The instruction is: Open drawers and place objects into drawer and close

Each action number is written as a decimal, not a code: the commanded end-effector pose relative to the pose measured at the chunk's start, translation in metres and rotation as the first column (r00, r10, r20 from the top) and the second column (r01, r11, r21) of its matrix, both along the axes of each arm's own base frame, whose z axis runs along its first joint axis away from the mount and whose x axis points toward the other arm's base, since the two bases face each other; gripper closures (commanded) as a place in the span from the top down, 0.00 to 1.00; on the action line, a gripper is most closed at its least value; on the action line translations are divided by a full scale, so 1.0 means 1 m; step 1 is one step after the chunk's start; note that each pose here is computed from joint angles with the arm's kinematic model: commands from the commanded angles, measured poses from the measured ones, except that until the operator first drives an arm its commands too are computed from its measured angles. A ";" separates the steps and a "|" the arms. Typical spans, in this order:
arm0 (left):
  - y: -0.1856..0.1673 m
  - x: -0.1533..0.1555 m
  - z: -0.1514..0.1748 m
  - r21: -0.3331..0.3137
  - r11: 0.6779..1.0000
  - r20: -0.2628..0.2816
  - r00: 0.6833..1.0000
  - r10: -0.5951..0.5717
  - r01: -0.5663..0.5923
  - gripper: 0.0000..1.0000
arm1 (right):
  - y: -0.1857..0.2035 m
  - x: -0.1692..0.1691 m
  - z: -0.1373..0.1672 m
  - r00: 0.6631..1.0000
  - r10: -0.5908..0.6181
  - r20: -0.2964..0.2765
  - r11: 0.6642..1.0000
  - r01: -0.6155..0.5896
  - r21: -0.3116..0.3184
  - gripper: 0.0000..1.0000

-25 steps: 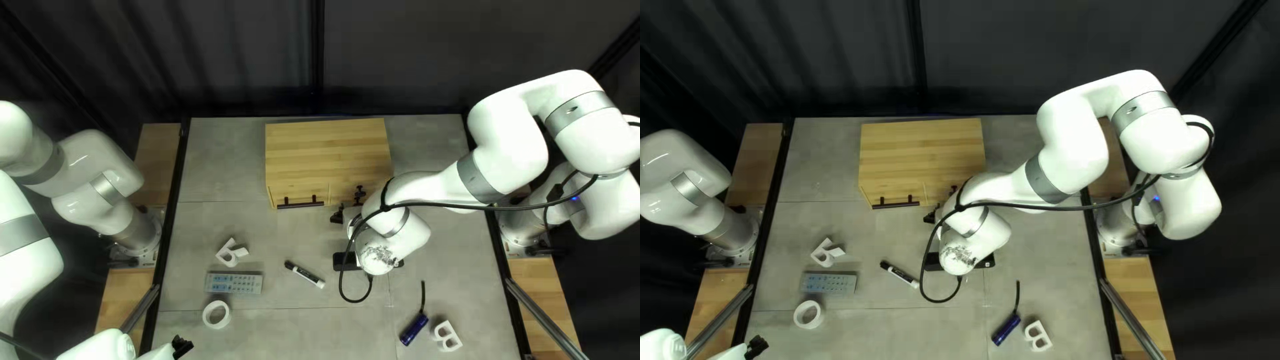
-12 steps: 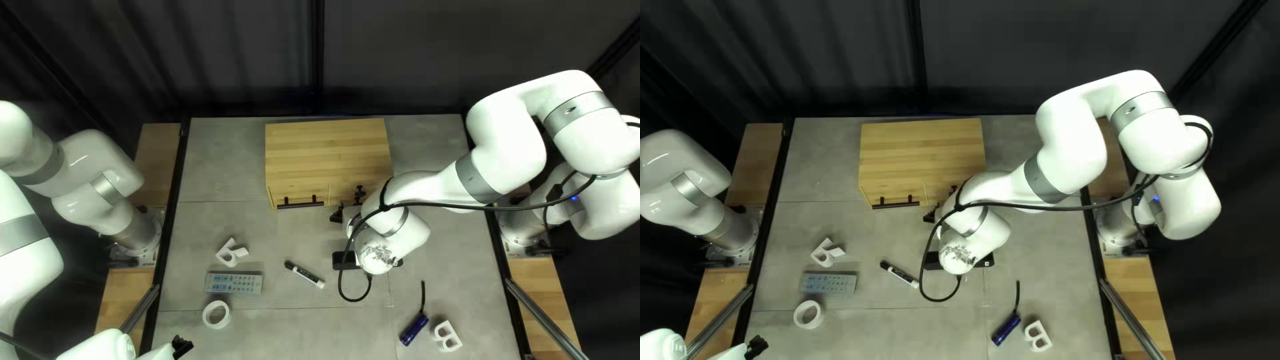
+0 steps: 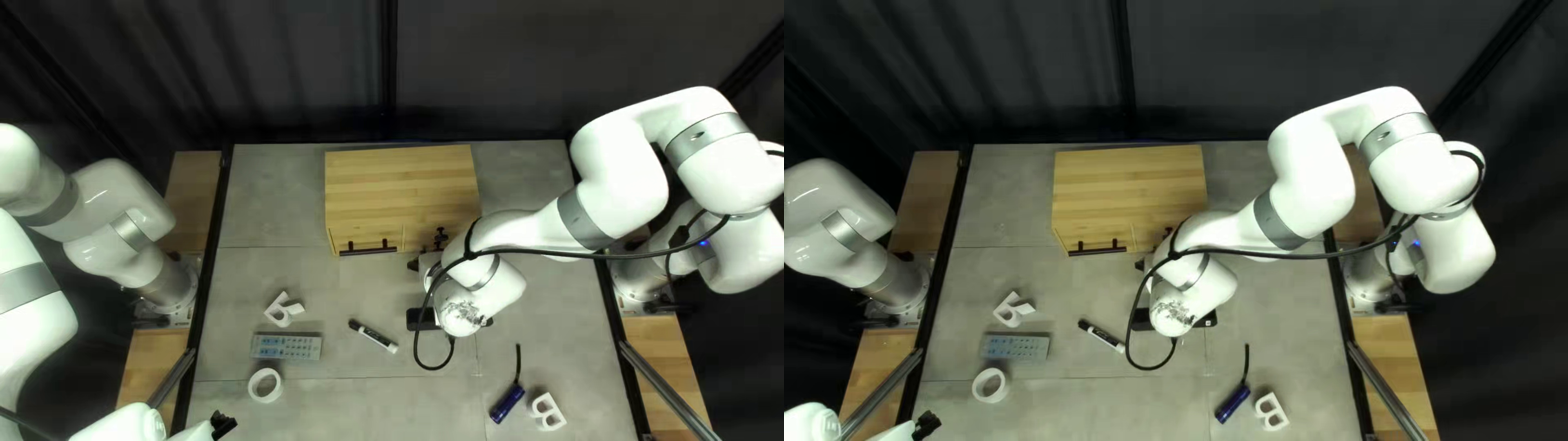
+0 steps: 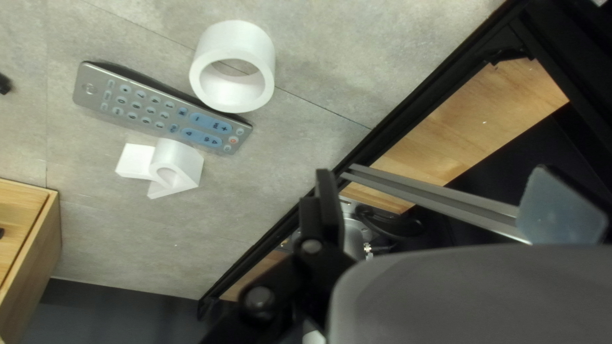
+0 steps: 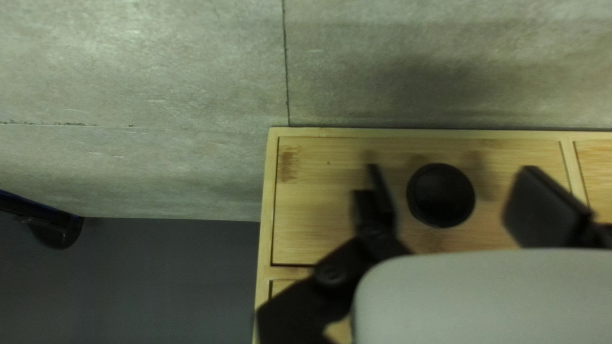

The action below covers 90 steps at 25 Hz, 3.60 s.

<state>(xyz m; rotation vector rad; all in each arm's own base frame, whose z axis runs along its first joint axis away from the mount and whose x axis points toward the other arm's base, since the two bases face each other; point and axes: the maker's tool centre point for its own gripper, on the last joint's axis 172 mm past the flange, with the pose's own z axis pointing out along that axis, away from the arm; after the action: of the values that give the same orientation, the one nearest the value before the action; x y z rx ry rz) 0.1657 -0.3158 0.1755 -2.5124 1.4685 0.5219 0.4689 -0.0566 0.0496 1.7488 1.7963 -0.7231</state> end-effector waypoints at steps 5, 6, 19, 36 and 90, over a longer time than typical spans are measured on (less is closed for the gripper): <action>0.000 0.000 0.000 0.000 1.000 0.000 1.000 0.000 0.000 1.00 | 0.002 -0.001 -0.001 1.000 0.003 -0.001 1.000 -0.003 -0.004 0.08; 0.000 0.000 0.000 0.000 1.000 0.000 1.000 0.000 0.000 1.00 | 0.002 -0.001 0.000 1.000 0.003 -0.001 1.000 -0.004 -0.005 0.07; 0.000 0.000 0.000 0.000 1.000 0.000 1.000 0.000 0.000 1.00 | 0.007 -0.002 0.002 1.000 0.007 -0.004 1.000 -0.007 -0.017 0.06; 0.000 0.000 0.000 0.000 1.000 0.000 1.000 0.000 0.000 1.00 | 0.012 -0.002 0.003 1.000 0.013 -0.004 1.000 -0.014 -0.024 0.04; 0.000 0.000 0.000 0.000 1.000 0.000 1.000 0.000 0.000 1.00 | 0.026 0.005 0.003 1.000 0.027 -0.005 1.000 -0.027 -0.014 0.02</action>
<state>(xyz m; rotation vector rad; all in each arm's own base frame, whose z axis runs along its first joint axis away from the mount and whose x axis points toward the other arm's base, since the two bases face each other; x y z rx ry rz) 0.1657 -0.3158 0.1755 -2.5124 1.4685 0.5220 0.4739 -0.0315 0.0530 1.7116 1.8100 -0.7279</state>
